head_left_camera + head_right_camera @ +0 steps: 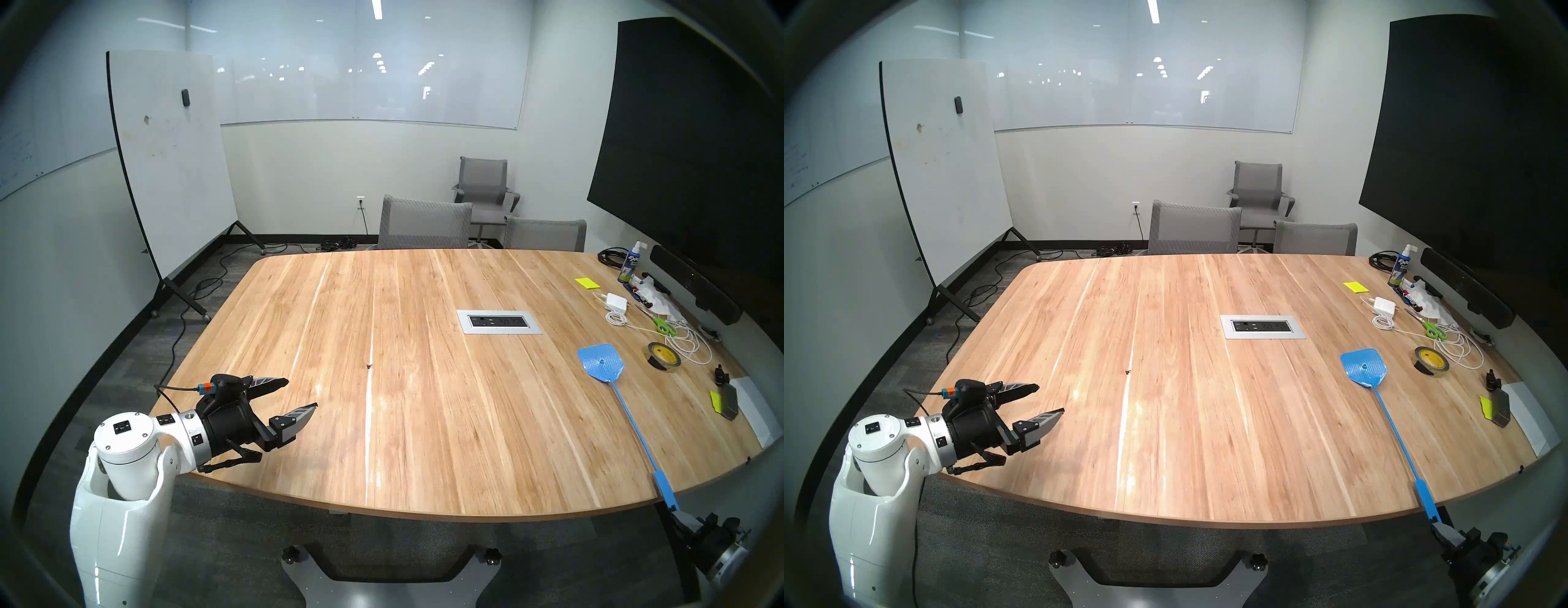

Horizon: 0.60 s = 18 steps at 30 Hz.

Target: Swat a bug on table

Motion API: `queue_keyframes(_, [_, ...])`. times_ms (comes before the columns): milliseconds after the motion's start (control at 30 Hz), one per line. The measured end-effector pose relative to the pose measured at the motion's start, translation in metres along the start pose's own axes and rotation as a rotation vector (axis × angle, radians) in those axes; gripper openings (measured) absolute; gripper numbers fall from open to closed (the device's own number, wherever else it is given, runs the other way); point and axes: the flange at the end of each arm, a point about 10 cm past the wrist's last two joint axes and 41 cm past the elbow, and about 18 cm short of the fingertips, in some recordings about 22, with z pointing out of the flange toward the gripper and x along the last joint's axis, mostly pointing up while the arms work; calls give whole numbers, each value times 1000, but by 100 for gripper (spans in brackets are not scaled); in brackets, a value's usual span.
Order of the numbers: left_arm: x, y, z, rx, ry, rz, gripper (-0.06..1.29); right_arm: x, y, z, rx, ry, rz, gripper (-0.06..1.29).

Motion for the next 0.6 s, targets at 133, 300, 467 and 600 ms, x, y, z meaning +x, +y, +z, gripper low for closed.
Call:
queue_keyframes(133, [0, 0, 0, 0, 0, 0, 125, -1, 1, -1, 5, -3, -9, -3])
queue_keyframes(300, [0, 0, 0, 0, 0, 0, 125, -4, 2, -3, 10, -11, -29, -3])
queue_keyframes(467, [0, 0, 0, 0, 0, 0, 125, -7, 2, -6, 27, -14, -53, -3])
queue_keyframes(600, [0, 0, 0, 0, 0, 0, 125, -9, 2, -9, 41, -13, -72, -3])
